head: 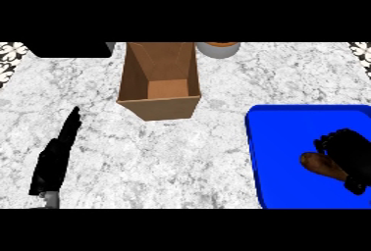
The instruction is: Pick the sweet potato from the tray and place it in the cardboard box
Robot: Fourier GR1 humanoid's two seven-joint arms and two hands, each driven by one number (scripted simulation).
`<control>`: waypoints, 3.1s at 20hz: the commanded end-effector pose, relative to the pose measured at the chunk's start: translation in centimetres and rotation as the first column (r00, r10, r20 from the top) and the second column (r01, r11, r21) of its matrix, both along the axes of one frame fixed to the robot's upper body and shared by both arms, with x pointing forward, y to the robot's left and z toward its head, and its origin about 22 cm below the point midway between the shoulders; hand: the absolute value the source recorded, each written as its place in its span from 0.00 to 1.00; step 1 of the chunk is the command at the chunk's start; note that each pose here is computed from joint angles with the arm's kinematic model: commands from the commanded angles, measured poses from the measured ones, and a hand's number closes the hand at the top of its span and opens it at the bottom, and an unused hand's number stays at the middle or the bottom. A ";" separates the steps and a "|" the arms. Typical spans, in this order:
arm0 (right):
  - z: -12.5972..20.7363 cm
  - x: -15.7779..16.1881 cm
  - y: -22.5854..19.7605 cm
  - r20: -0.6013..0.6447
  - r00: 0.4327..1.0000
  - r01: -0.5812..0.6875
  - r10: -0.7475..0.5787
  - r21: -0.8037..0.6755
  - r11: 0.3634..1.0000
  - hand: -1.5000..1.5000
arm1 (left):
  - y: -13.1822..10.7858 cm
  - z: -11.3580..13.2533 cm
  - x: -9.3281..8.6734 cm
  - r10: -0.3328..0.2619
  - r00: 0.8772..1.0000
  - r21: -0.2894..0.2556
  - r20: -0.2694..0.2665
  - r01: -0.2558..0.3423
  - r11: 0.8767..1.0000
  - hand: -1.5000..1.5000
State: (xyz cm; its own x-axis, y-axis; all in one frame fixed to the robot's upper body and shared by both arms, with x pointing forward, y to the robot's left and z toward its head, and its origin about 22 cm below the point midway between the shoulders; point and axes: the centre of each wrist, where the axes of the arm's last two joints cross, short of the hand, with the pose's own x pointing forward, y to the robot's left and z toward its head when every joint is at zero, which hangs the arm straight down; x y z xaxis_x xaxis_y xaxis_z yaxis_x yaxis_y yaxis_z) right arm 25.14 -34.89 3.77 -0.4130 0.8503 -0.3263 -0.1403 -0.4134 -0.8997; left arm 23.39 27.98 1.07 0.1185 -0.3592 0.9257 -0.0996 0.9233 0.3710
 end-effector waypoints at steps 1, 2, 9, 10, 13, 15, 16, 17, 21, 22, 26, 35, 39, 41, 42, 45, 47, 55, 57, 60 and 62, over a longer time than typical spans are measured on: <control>-1.0 0.3 -0.1 0.091 0.994 -0.057 0.053 0.038 0.998 1.00 | 0.4 -0.4 -0.6 -0.002 1.000 -0.005 0.000 0.002 1.000 0.50; -1.0 -1.1 1.0 0.110 0.991 -0.082 0.077 0.041 0.996 1.00 | 1.3 0.1 1.9 -0.003 1.000 0.007 -0.004 0.003 1.000 0.50; -4.1 -3.3 5.2 -0.026 0.810 0.556 -0.586 0.351 0.753 1.00 | 2.0 -0.3 -0.5 0.072 0.997 0.008 -0.019 -0.071 0.997 0.50; -5.0 -3.8 6.0 -0.074 0.747 0.632 -0.661 0.392 0.669 1.00 | 1.9 -1.1 -0.9 0.085 0.996 -0.003 -0.041 -0.085 0.996 0.50; -3.3 -3.8 9.9 -0.042 0.634 0.701 -0.772 0.453 0.551 1.00 | 2.0 -0.9 -1.1 0.061 0.998 0.005 -0.035 -0.061 0.998 0.50; -0.8 -4.0 11.5 0.016 0.562 0.721 -0.827 0.481 0.500 1.00 | 1.9 -0.6 -0.9 0.044 0.999 -0.004 -0.025 -0.045 0.999 0.50; -0.4 -4.2 12.8 0.027 0.539 0.721 -0.842 0.502 0.478 1.00 | 2.1 -0.2 -0.4 0.036 0.999 0.021 -0.021 -0.036 0.999 0.50; 1.2 -4.5 14.1 0.037 0.537 0.707 -0.843 0.526 0.473 1.00 | 1.6 -0.3 -0.1 0.041 0.999 -0.003 -0.016 -0.041 0.999 0.50; 6.8 -5.4 19.0 0.026 0.581 0.548 -0.813 0.726 0.415 1.00 | 1.2 -0.3 0.3 0.013 1.000 -0.005 -0.017 -0.013 1.000 0.50; 8.1 -6.2 20.1 0.058 0.603 0.480 -0.795 0.770 0.421 1.00 | 1.9 0.0 -0.1 0.014 1.000 0.013 -0.017 -0.013 1.000 0.50; 11.5 -7.7 24.5 0.097 0.670 0.325 -0.736 0.853 0.408 1.00 | 0.2 0.3 0.5 -0.008 1.000 0.011 -0.003 0.008 1.000 0.50; 17.9 -4.2 31.0 0.153 0.701 0.214 -0.697 0.886 0.410 1.00 | -0.4 0.7 0.6 -0.026 1.000 0.009 0.001 0.026 1.000 0.50; 18.7 0.3 31.8 0.113 0.689 0.245 -0.716 0.894 0.376 1.00 | -0.3 -0.2 0.7 -0.040 0.999 -0.002 -0.004 0.040 0.999 0.50; 18.3 1.6 33.1 0.099 0.685 0.264 -0.722 0.889 0.373 1.00 | -0.7 -0.4 1.0 -0.042 0.999 0.022 -0.006 0.042 0.999 0.50; 20.1 3.1 32.4 0.088 0.691 0.278 -0.717 0.884 0.376 1.00 | 0.1 0.7 1.6 -0.042 0.999 -0.004 0.013 0.042 0.999 0.50; 18.0 5.7 33.4 0.072 0.679 0.311 -0.731 0.873 0.375 1.00 | -0.3 0.3 1.7 -0.044 0.999 -0.007 0.019 0.044 0.999 0.50; 18.9 7.0 33.6 0.038 0.690 0.336 -0.723 0.868 0.366 1.00 | -1.0 0.8 2.2 -0.043 0.999 0.000 0.005 0.043 0.999 0.50; 14.7 13.2 33.4 -0.061 0.664 0.458 -0.745 0.821 0.341 1.00 | -0.8 0.6 2.5 -0.073 0.997 -0.005 -0.010 0.073 0.997 0.50; 14.6 14.6 33.0 -0.098 0.655 0.503 -0.749 0.797 0.335 1.00 | -1.0 0.9 2.4 -0.068 0.998 -0.011 0.013 0.068 0.998 0.50; 12.0 15.5 31.7 -0.156 0.598 0.529 -0.786 0.814 0.241 0.00 | -0.2 0.2 1.5 -0.074 0.997 0.025 0.009 0.074 0.997 0.50; 11.5 15.7 32.4 -0.166 0.597 0.524 -0.785 0.822 0.224 0.00 | -1.0 0.0 2.5 -0.067 0.998 0.002 0.019 0.067 0.998 0.50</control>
